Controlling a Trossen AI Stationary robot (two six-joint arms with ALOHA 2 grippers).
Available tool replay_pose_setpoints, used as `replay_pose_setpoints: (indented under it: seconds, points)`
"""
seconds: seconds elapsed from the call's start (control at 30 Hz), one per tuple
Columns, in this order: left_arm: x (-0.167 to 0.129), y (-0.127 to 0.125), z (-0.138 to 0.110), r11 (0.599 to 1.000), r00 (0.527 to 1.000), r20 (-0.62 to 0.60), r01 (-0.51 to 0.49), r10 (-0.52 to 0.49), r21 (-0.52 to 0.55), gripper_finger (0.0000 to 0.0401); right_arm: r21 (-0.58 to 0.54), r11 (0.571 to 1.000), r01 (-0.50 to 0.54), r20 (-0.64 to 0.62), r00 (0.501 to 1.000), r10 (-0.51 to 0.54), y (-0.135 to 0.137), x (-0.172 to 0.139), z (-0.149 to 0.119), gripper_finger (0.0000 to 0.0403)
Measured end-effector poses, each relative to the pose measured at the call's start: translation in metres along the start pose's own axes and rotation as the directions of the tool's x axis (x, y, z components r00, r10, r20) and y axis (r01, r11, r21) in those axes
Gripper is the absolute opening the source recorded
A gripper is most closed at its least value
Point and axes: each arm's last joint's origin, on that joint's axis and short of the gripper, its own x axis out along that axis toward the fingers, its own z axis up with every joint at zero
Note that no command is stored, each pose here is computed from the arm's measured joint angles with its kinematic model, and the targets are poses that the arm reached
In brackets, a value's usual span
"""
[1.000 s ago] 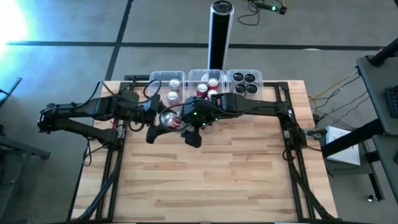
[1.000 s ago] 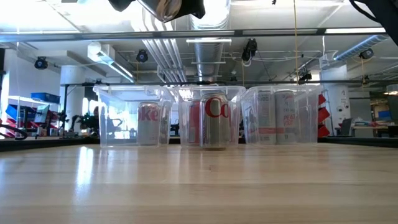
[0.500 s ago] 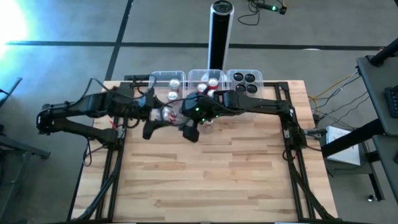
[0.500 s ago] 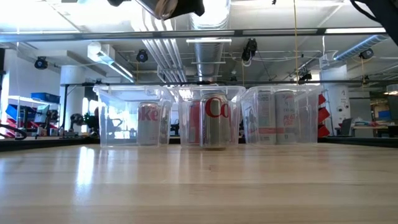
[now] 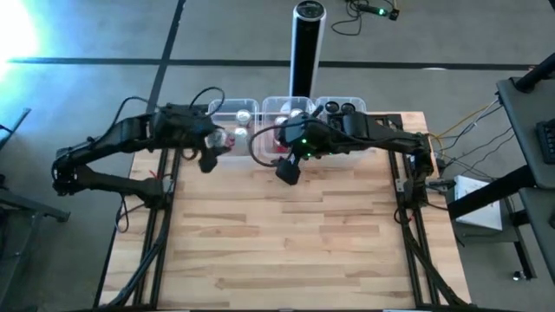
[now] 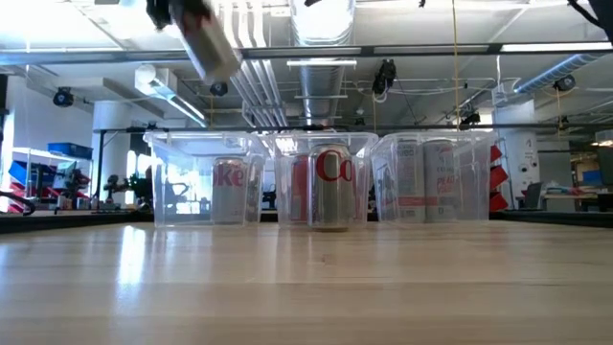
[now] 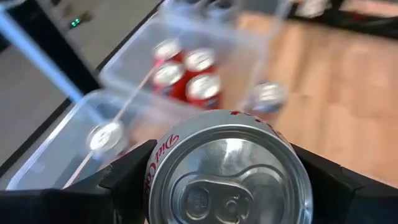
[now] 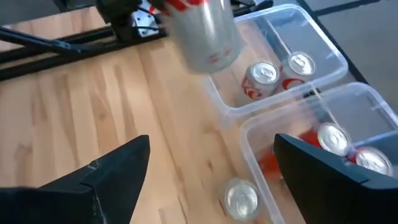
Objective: Sort soda cans
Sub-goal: Put the right white soda can into the left transparent bin
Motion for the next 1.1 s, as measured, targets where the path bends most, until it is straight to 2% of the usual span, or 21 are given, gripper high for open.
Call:
replay_pose_setpoints:
  seconds: [0.17,0.3,0.37,0.5,0.7,1.1]
  points:
    - [0.031,0.030,-0.020,0.985,0.983,-0.126,-0.145,0.132,-0.095,0.0284,0.010,1.000,0.006,-0.036,0.999,-0.006,0.003,0.011,-0.003,0.0333]
    - [0.049,0.053,-0.035,0.948,0.958,-0.200,-0.248,0.208,-0.201,0.0284,0.025,1.000,0.008,-0.035,0.999,-0.007,0.002,0.010,-0.003,0.0340]
    - [0.057,0.061,-0.042,0.940,0.946,-0.231,-0.276,0.228,-0.202,0.0284,0.040,0.999,0.009,-0.037,0.999,-0.007,0.002,0.011,-0.004,0.0343]
    - [0.072,0.067,-0.046,0.936,0.938,-0.251,-0.290,0.237,-0.199,0.0284,0.041,0.999,0.010,-0.041,0.999,-0.008,0.002,0.012,-0.004,0.0340]
    - [0.094,0.070,-0.055,0.933,0.901,-0.363,-0.315,0.237,-0.174,0.0284,0.054,0.999,0.011,-0.041,0.999,-0.008,0.002,0.012,-0.004,0.0337]
    - [0.129,0.075,-0.061,0.935,0.869,-0.443,-0.318,0.221,-0.157,0.0284,0.081,0.997,0.012,-0.041,0.999,-0.008,0.002,0.012,-0.004,0.0336]
